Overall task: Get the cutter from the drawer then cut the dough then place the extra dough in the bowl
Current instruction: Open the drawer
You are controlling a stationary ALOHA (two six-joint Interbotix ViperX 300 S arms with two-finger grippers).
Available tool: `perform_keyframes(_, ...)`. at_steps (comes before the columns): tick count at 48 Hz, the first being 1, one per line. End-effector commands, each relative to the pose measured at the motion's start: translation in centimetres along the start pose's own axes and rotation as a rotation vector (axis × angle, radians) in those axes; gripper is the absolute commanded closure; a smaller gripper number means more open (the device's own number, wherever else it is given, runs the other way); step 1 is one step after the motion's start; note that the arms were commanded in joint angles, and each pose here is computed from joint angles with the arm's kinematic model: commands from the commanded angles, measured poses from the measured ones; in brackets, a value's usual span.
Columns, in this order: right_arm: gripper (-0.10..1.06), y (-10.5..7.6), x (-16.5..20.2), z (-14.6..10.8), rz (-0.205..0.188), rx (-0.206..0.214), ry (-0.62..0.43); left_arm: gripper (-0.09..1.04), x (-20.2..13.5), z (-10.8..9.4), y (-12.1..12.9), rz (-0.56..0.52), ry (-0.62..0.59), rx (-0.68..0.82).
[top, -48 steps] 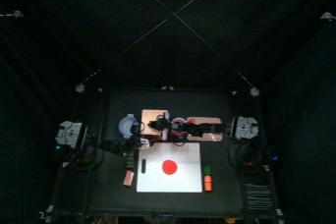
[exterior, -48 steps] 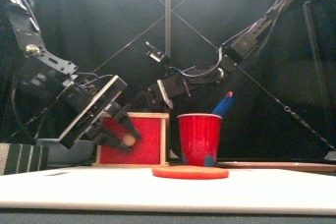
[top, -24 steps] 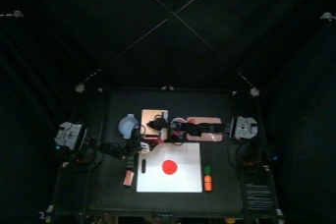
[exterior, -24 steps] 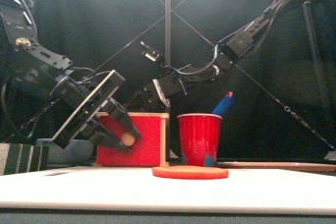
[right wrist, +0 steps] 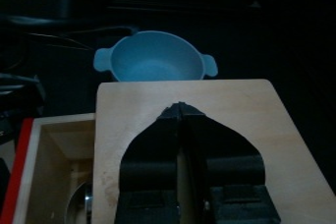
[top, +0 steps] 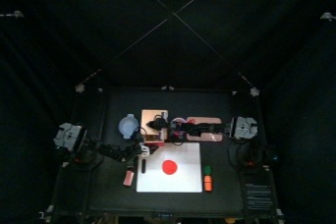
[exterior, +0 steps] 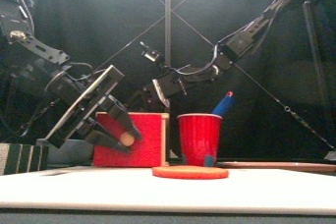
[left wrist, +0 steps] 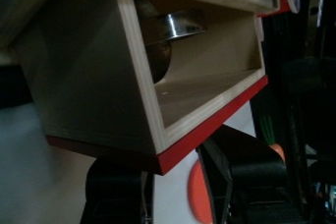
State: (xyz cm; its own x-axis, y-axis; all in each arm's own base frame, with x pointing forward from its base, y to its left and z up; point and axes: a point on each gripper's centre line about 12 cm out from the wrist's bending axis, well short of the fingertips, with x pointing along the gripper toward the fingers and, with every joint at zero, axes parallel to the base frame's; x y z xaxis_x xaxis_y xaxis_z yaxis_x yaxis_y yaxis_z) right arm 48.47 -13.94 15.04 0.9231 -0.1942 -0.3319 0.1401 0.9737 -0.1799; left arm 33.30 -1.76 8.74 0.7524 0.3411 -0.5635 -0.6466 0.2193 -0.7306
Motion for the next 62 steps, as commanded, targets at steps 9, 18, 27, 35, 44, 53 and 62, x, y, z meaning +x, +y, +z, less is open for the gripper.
perform_keyframes(9, 1.01, -0.3, 0.1, -0.7, -0.006, 0.003, 0.03, 0.39, -1.0, -2.6, -0.6, -0.003, 0.111, 0.031)
perform_keyframes(18, 1.01, -0.3, 0.1, -0.8, -0.006, 0.003, 0.036, 0.39, -1.2, -3.2, -0.8, -0.012, 0.125, 0.04)
perform_keyframes(27, 1.01, -0.3, 0.1, -0.9, -0.005, 0.003, 0.042, 0.39, -1.3, -3.7, -0.8, -0.008, 0.145, 0.045)
perform_keyframes(35, 1.01, -0.3, 0.1, -0.9, -0.006, 0.003, 0.043, 0.39, -1.4, -3.9, -0.9, -0.011, 0.151, 0.046)
perform_keyframes(44, 1.01, -0.3, 0.1, -0.9, -0.006, 0.003, 0.043, 0.39, -1.4, -4.0, -1.2, -0.019, 0.153, 0.045)
perform_keyframes(53, 1.01, -0.3, 0.1, -0.9, -0.006, 0.003, 0.046, 0.39, -1.4, -4.2, -1.8, -0.032, 0.16, 0.047)
perform_keyframes(62, 1.01, -0.3, 0.1, -0.8, -0.007, 0.003, 0.043, 0.39, -1.2, -4.3, -1.2, -0.015, 0.159, 0.054)
